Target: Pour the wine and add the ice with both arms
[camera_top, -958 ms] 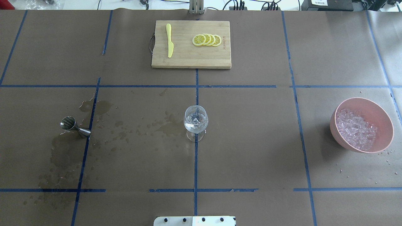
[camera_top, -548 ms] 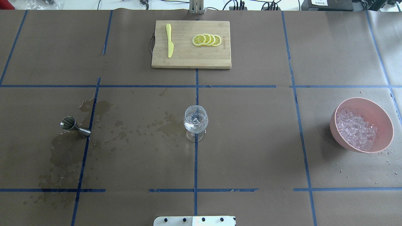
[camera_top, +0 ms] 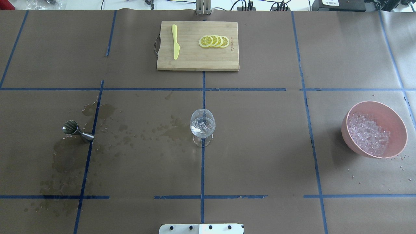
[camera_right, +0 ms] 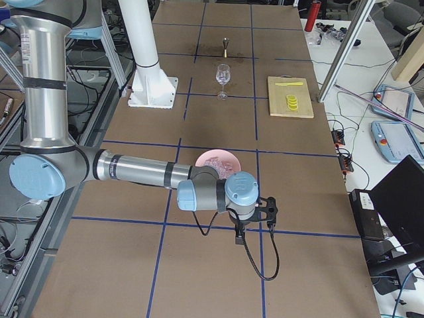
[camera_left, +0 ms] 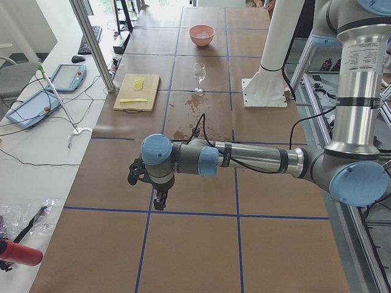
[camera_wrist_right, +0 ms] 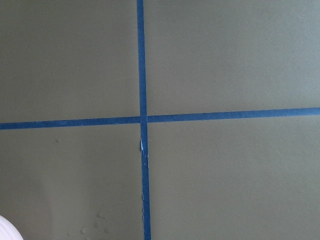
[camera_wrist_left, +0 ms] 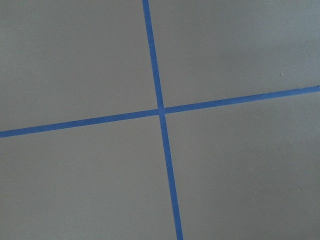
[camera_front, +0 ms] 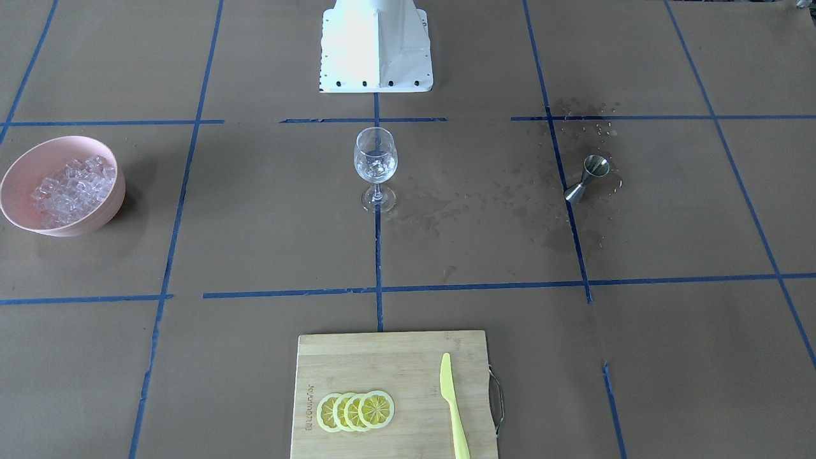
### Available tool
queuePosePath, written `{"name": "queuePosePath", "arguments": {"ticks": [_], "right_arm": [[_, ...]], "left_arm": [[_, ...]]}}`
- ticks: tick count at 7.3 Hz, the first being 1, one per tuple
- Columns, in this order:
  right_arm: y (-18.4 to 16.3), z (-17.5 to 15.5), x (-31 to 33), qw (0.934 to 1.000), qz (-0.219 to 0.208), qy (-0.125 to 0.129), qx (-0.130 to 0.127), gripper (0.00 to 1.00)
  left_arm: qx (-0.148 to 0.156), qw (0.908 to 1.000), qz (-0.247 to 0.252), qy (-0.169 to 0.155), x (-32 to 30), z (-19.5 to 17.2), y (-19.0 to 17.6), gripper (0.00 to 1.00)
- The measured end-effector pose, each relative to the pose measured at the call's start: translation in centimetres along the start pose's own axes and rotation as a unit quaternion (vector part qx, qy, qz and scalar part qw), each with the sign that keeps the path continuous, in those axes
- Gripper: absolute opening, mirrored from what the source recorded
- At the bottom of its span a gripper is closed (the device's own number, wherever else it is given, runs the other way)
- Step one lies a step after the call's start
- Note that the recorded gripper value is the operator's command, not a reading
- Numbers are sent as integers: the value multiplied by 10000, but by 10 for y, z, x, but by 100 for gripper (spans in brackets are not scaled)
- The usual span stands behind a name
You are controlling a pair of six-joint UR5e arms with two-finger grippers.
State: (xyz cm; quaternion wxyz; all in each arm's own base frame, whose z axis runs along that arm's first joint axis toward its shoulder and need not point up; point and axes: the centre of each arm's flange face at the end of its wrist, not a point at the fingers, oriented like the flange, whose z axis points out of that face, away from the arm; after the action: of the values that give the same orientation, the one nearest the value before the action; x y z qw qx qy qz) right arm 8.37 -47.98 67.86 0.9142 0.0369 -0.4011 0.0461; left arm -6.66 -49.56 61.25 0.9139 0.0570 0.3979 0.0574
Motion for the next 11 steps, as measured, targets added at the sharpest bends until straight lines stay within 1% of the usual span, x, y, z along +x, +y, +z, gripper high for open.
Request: {"name": "queuePosePath", "arguments": {"ticks": [5, 7, 8, 11], "right_arm": [[-1, -1, -2, 10000, -35, -7, 19, 100], [-1, -2, -2, 10000, -39, -8, 22, 100], [0, -2, -2, 10000, -38, -8, 22, 100], [0, -1, -2, 10000, -34, -8, 18, 100]], "left_arm": [[18, 10000, -55, 0, 2, -2, -3, 100], [98, 9985, -543, 1, 7, -7, -7, 100], [159, 9978, -642, -1, 7, -8, -9, 100], [232, 9975, -670, -3, 9, -9, -10, 100]]}}
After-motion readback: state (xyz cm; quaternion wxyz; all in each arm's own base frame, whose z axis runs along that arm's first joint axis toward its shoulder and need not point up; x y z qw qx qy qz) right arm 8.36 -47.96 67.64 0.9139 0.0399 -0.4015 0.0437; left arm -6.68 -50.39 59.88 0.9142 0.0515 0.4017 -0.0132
